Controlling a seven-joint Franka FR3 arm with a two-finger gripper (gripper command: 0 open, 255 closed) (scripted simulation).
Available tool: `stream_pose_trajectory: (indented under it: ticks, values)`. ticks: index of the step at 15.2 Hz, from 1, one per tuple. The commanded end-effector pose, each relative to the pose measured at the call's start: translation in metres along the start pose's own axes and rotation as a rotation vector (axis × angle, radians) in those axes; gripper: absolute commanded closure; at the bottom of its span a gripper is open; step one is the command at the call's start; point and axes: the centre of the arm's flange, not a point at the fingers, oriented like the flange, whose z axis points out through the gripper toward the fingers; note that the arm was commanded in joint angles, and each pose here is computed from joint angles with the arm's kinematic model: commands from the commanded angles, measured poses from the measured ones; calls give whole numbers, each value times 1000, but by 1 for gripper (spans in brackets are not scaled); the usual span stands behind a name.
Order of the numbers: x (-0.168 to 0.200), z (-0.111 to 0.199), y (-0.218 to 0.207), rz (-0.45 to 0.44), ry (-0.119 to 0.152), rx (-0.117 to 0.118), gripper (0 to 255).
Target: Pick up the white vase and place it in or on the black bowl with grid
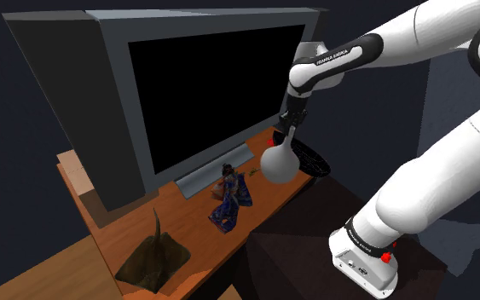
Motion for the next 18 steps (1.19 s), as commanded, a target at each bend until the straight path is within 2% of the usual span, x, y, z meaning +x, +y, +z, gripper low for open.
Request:
stream_pose_trajectory:
  ticks: [1,17,18]
  values:
    - [0,-11,-1,0,1,0,255]
    - [-10,-92,-1,0,1,0,255]
    - [-7,-98,10,0,1,0,255]
